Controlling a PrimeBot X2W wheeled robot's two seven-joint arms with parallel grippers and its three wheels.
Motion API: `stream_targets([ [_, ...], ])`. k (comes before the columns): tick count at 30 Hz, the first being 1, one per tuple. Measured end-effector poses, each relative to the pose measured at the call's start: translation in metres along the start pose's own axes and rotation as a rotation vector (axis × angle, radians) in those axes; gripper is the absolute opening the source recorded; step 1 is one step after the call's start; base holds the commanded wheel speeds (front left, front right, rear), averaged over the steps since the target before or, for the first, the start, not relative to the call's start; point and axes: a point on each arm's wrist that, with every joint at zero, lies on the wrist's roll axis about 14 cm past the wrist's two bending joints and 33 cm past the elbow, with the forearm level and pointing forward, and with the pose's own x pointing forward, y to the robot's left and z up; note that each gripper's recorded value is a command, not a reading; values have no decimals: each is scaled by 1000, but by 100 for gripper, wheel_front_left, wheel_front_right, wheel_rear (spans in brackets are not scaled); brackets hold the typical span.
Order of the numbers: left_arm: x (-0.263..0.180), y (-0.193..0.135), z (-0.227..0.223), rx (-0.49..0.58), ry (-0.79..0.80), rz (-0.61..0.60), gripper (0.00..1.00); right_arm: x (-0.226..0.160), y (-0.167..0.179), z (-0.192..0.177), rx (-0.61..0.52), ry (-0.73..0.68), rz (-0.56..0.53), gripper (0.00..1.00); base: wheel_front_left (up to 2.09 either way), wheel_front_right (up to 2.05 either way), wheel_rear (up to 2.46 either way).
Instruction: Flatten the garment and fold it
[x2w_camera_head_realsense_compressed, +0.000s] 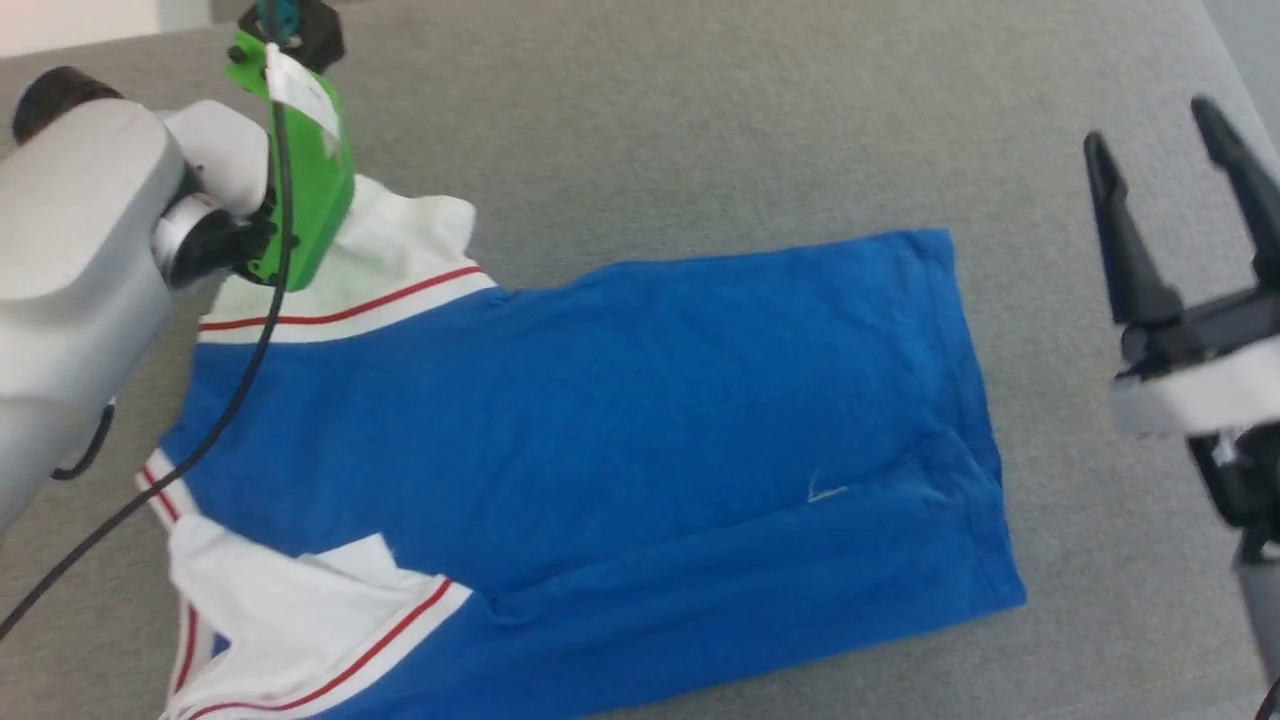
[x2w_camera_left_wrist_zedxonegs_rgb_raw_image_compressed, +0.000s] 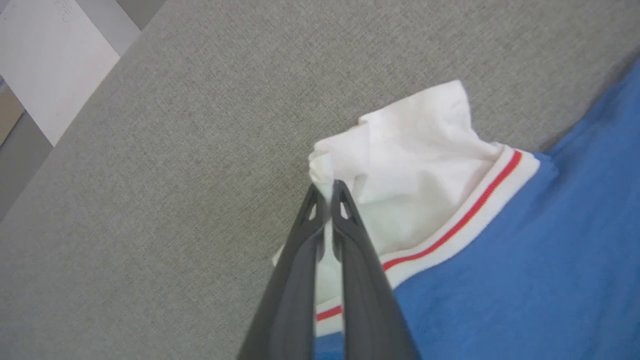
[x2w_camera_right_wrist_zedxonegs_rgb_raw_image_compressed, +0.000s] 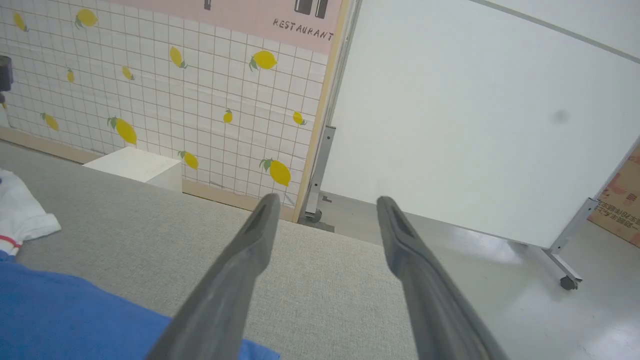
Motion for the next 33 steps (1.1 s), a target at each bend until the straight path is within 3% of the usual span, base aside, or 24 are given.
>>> stream_targets([
  [4,-23,-2,-3,10,-52,16,0,24,6,4,-46,107,91,100,0,0,0],
  [5,-34,-2,-4,11,-77,24,0,30,15,-10,-57,236,158,100,0,0,0],
  [12,-58,1,-13,0,-134,53,0,25,36,-61,-97,672,337,100,0,0,0],
  [18,-62,5,-21,-26,-158,63,0,2,41,-100,-98,1018,429,100,0,0,0],
  [29,-35,12,-29,-68,-158,33,0,11,69,-158,-58,1220,471,100,0,0,0],
  [33,-28,15,-32,-81,-157,29,0,15,76,-176,-71,1228,481,100,0,0,0],
])
